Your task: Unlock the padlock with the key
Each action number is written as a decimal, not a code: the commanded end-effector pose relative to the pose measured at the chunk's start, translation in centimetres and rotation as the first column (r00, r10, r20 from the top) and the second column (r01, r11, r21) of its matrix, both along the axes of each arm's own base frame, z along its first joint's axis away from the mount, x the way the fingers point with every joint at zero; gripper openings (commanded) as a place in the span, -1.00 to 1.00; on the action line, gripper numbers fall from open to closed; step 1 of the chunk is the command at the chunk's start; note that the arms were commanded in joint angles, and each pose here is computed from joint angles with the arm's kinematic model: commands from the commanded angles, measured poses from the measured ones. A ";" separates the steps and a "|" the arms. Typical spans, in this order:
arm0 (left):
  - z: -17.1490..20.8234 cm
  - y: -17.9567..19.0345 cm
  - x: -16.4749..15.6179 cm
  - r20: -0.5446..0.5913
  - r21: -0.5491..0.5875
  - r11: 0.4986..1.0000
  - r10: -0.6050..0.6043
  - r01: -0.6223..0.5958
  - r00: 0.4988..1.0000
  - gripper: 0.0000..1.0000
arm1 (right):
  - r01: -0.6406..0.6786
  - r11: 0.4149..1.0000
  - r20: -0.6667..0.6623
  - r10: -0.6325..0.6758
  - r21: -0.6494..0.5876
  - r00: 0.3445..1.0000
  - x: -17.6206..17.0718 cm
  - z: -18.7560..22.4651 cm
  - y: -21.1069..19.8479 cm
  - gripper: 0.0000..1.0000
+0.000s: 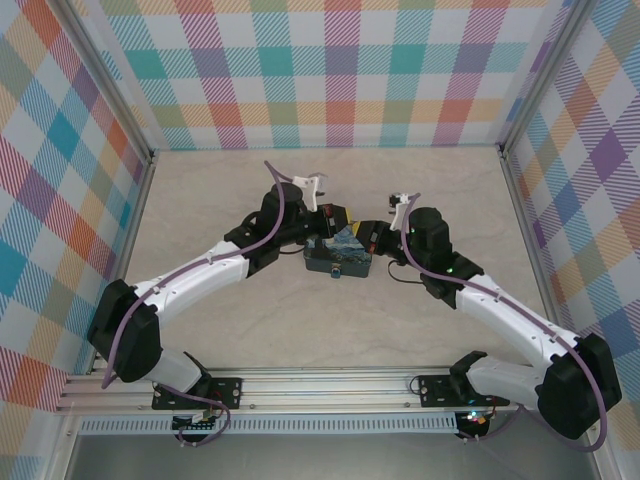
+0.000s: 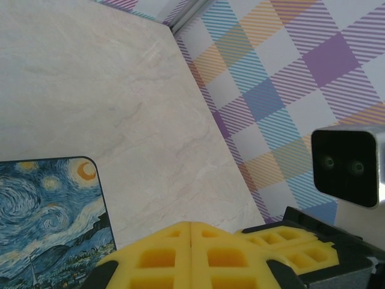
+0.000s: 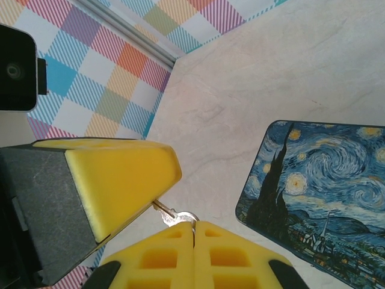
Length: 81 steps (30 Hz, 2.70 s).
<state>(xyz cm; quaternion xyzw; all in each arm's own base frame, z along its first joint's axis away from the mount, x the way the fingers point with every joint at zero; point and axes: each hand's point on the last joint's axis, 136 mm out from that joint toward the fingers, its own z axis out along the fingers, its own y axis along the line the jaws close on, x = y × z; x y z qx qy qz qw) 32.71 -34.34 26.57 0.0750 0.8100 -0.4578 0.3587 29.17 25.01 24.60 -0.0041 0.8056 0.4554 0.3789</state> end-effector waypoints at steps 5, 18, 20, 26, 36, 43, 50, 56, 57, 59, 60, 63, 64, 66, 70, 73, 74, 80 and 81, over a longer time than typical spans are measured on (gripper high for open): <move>2.9 1.5 -1.1 0.137 0.106 0.994 -0.019 0.005 0.990 -1.00 | -0.147 0.989 0.078 0.146 0.017 0.986 -1.8 2.6 0.5 -0.35; 9.7 2.5 -6.7 0.357 0.205 0.952 -0.288 0.227 0.888 -1.00 | -0.479 0.867 0.421 0.387 0.138 0.820 -6.3 10.0 -1.2 0.49; 10.4 2.2 -7.5 0.373 0.189 0.944 -0.322 0.269 0.870 -1.00 | -0.515 0.846 0.445 0.411 0.139 0.796 -6.6 10.8 -0.8 0.48; 11.3 1.8 -8.2 0.391 0.155 0.938 -0.347 0.311 0.852 -1.00 | -0.569 0.812 0.452 0.463 0.128 0.762 -7.1 11.1 1.0 0.39; 11.4 1.5 -8.3 0.387 0.142 0.936 -0.351 0.322 0.852 -1.00 | -0.606 0.785 0.448 0.499 0.128 0.742 -7.3 11.1 2.6 0.08; 11.4 1.5 -8.2 0.386 0.141 0.937 -0.349 0.319 0.854 -1.00 | -0.613 0.779 0.443 0.508 0.129 0.739 -7.4 11.0 2.9 -0.14; 11.3 1.5 -8.0 0.382 0.142 0.938 -0.347 0.317 0.857 -1.00 | -0.627 0.769 0.434 0.525 0.128 0.732 -7.3 10.9 3.4 -0.28; 11.2 1.6 -7.9 0.379 0.146 0.942 -0.336 0.302 0.863 -1.00 | -0.628 0.768 0.431 0.528 0.125 0.732 -7.3 10.8 3.5 -0.45; 11.1 1.6 -7.9 0.377 0.148 0.942 -0.335 0.301 0.864 -1.00 | -0.627 0.769 0.430 0.528 0.125 0.733 -7.4 10.7 3.5 -0.47; 11.1 1.7 -7.8 0.377 0.150 0.944 -0.330 0.295 0.865 -1.00 | -0.624 0.772 0.425 0.526 0.126 0.737 -7.3 10.5 3.4 -0.51; 11.1 1.7 -7.7 0.378 0.151 0.945 -0.327 0.290 0.866 -1.00 | -0.622 0.772 0.419 0.527 0.127 0.739 -7.3 10.4 3.4 -0.53; 11.1 1.8 -7.6 0.378 0.153 0.947 -0.321 0.284 0.868 -1.00 | -0.625 0.771 0.415 0.531 0.126 0.739 -7.4 10.3 3.5 -0.59; 11.1 1.8 -7.5 0.378 0.153 0.948 -0.318 0.280 0.870 -1.00 | -0.625 0.770 0.415 0.532 0.126 0.739 -7.4 10.3 3.5 -0.59; 11.0 1.8 -7.5 0.376 0.153 0.949 -0.314 0.276 0.872 -1.00 | -0.626 0.770 0.410 0.534 0.126 0.739 -7.4 10.1 3.5 -0.62; 11.1 1.9 -7.3 0.377 0.151 0.952 -0.303 0.265 0.875 -1.00 | -0.626 0.770 0.405 0.536 0.126 0.741 -7.4 10.0 3.5 -0.69; 10.9 2.0 -7.2 0.375 0.153 0.953 -0.299 0.260 0.877 -1.00 | -0.625 0.771 0.405 0.536 0.124 0.741 -7.4 10.0 3.5 -0.77; 10.9 2.0 -7.2 0.374 0.154 0.954 -0.298 0.258 0.878 -1.00 | -0.625 0.771 0.403 0.536 0.125 0.742 -7.4 9.9 3.5 -0.81; 10.7 2.4 -6.8 0.374 0.165 0.960 -0.272 0.225 0.887 -0.70 | -0.599 0.793 0.392 0.519 0.109 0.760 -7.2 9.5 3.3 -0.95; 10.7 2.6 -6.7 0.375 0.170 0.962 -0.263 0.213 0.889 -0.61 | -0.587 0.803 0.385 0.512 0.102 0.768 -7.1 9.3 3.2 -0.96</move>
